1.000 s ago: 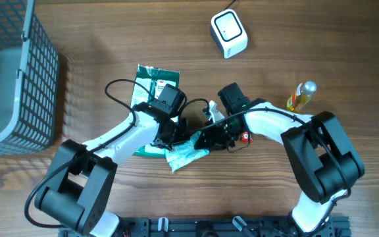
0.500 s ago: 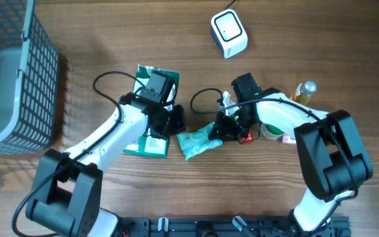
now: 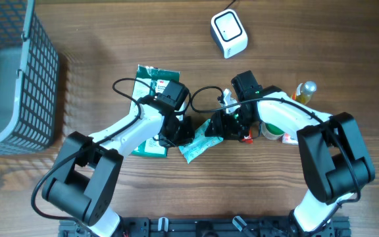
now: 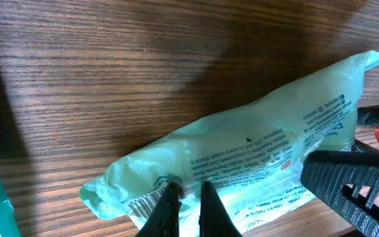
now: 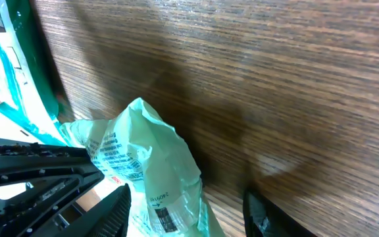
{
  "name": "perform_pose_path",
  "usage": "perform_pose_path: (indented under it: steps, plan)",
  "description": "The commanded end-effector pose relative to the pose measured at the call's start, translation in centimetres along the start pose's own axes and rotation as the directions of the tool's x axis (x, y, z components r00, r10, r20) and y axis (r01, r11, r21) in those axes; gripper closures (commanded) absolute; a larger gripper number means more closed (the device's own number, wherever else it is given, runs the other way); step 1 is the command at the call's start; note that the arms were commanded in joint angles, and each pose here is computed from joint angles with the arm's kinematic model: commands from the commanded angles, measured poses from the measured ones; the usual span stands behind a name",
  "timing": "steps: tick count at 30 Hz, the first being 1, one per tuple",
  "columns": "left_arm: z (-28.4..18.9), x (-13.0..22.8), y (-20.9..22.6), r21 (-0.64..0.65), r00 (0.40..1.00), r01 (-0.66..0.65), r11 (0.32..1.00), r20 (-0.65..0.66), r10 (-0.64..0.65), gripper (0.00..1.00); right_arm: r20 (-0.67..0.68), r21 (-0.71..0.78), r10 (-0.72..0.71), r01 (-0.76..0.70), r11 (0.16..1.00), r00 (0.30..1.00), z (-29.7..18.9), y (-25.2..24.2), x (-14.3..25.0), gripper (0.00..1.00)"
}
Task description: Scan the item barcode
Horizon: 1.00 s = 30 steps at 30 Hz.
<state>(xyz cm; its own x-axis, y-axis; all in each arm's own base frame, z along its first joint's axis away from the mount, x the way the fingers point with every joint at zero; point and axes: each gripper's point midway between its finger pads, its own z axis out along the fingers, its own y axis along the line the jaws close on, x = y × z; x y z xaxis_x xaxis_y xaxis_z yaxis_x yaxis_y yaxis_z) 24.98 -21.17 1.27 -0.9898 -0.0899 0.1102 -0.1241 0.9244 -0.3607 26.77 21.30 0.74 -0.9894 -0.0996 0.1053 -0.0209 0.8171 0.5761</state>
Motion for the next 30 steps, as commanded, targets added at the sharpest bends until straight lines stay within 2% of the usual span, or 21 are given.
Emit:
perform_pose_path:
  steps: [1, 8, 15, 21, 30]
  plan:
    - [-0.3, -1.3, 0.6, -0.013, 0.999, 0.024, 1.000, 0.023, -0.024, 0.96, 0.011, 0.099, 0.024, -0.025, 0.995, 1.000, 0.3, -2.2, 0.0, 0.44]
    - [-5.0, -3.8, -0.4, 0.018, 0.997, 0.020, 1.000, 0.080, -0.021, 0.96, 0.014, 0.099, 0.020, -0.021, 0.995, 1.000, 0.3, -2.2, -0.1, 0.42]
    - [-4.1, -0.9, 2.1, -0.141, 1.000, 0.030, 0.990, 0.005, -0.029, 0.95, 0.014, 0.099, 0.020, -0.021, 0.995, 1.000, 0.3, -2.2, -0.1, 0.41]
    - [-2.1, -0.1, 1.9, -0.130, 1.000, 0.012, 0.991, 0.015, -0.010, 0.93, 0.012, 0.099, 0.021, -0.022, 0.995, 1.000, 0.3, -2.2, 0.0, 0.41]
    - [-1.7, -0.3, 1.9, -0.123, 1.000, 0.009, 0.992, 0.025, -0.006, 0.92, 0.005, 0.101, 0.026, -0.026, 0.995, 1.000, 0.3, -2.3, 0.2, 0.41]
